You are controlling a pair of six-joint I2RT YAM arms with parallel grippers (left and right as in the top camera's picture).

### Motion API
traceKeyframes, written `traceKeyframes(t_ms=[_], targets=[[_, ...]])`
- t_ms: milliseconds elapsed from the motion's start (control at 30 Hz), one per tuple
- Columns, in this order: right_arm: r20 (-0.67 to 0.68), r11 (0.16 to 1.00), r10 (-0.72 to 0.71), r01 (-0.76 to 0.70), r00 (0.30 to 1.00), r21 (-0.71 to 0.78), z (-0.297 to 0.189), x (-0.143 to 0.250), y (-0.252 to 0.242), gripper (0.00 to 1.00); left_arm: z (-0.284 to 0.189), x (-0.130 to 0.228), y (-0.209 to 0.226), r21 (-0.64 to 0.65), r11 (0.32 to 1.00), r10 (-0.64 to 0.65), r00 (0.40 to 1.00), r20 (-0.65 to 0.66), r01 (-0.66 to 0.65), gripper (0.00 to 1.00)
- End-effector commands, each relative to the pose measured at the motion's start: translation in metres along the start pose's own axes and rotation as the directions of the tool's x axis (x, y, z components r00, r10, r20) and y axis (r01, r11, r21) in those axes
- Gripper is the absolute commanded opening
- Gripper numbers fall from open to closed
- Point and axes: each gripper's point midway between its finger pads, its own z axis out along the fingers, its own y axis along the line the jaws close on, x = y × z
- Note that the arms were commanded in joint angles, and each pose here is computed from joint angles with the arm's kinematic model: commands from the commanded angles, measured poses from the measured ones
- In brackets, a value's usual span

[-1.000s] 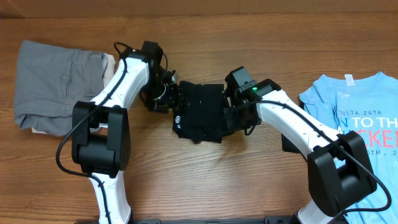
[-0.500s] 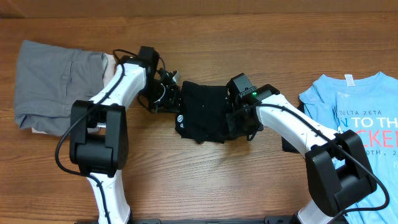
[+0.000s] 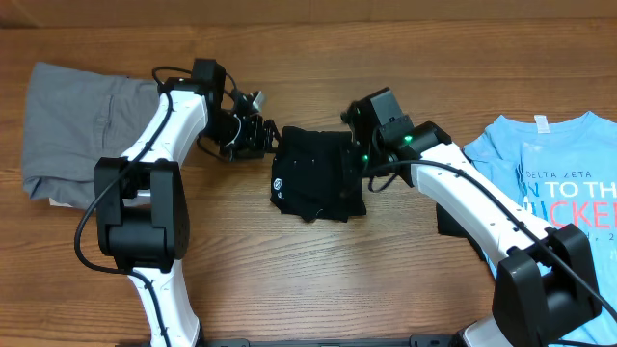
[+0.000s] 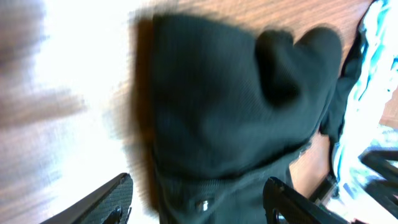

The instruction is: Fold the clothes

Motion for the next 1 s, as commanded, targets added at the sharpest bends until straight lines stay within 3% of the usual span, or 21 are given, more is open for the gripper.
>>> traceKeyframes(t_ms=[0,200,267,433,633,800,967], targets=[[0.046,0.994,0.033,-0.028,0.998,-0.103,-0.001,-0.018,0.019,0.21,-0.006,-0.016,-0.010,0.027,0.999,0.045,0.997,0.059,-0.047,0.70],[0.037,0.990,0.115,-0.111,0.993,-0.081,0.044,-0.024,0.002,0.11,-0.003,-0.037,-0.018,0.027,0.995,0.097,0.986,0.134,-0.101,0.77],[-0.015,0.987,0.148,-0.148,0.989,-0.056,0.065,-0.012,-0.009,0.07,0.001,-0.038,-0.023,0.024,0.992,0.119,0.984,0.136,-0.123,0.67],[-0.116,0.962,0.260,-0.246,0.959,0.119,0.088,0.023,-0.047,0.04,0.021,-0.030,-0.022,-0.089,0.984,0.161,0.982,0.099,-0.153,0.66],[-0.143,0.960,0.264,-0.246,0.954,0.131,0.085,0.030,-0.048,0.06,0.041,-0.014,-0.011,-0.223,0.961,0.179,0.983,0.036,-0.167,0.58],[-0.164,0.955,0.279,-0.256,0.946,0.149,0.073,0.036,-0.049,0.15,0.037,-0.008,-0.006,-0.212,0.973,0.097,0.995,0.027,-0.089,0.97],[-0.090,0.969,0.234,-0.225,0.968,0.101,0.039,0.015,-0.037,0.22,0.029,0.000,-0.011,-0.091,0.996,0.024,1.000,0.006,-0.023,1.00]])
